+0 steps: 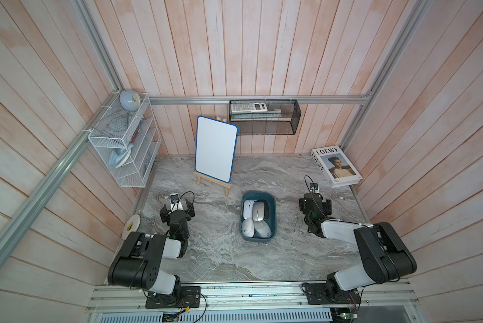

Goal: Put the mouse in the storage box
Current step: Reset both arms

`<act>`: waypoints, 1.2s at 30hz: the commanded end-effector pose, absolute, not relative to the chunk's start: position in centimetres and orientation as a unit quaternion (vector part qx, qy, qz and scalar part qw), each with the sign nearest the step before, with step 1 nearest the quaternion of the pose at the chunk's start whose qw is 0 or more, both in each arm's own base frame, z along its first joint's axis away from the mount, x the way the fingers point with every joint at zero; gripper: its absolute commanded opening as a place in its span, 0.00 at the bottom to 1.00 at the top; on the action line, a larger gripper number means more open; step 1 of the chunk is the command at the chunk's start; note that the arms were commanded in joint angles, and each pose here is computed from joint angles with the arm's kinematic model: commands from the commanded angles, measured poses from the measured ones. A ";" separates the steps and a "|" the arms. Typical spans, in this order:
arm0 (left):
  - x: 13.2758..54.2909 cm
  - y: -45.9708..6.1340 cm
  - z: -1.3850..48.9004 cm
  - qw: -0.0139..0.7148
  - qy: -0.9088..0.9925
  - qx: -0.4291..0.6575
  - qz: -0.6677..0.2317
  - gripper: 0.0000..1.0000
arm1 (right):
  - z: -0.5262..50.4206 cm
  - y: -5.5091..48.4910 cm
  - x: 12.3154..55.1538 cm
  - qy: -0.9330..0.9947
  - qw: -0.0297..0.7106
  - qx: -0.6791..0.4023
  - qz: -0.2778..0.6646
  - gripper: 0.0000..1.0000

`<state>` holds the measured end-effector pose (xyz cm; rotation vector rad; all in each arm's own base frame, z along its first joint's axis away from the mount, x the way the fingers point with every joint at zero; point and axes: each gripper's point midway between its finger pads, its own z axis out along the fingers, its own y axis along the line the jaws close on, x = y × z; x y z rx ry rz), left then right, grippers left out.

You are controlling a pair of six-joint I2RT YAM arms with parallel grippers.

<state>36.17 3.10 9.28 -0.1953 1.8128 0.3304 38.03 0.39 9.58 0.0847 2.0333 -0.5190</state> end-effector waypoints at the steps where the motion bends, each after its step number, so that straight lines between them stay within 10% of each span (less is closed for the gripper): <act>1: 37.1 2.0 12.0 0.650 0.750 -0.074 0.099 1.00 | 11.9 0.7 37.9 0.803 0.566 0.012 -0.185 0.93; 6: 39.1 2.8 11.2 0.614 0.779 -0.086 0.092 1.00 | 10.2 -4.5 37.9 0.776 0.607 0.136 -0.106 0.90; 10: 39.8 3.5 11.1 0.606 0.786 -0.096 0.078 1.00 | 9.3 0.9 39.1 0.810 0.586 -0.017 -0.014 0.78; 13: 40.0 3.9 11.0 0.604 0.787 -0.102 0.068 1.00 | 9.3 0.1 39.5 0.811 0.585 0.010 0.014 0.98; 36: 39.9 3.8 11.0 0.606 0.786 -0.101 0.068 1.00 | 9.4 -0.3 39.7 0.812 0.583 0.016 0.024 0.98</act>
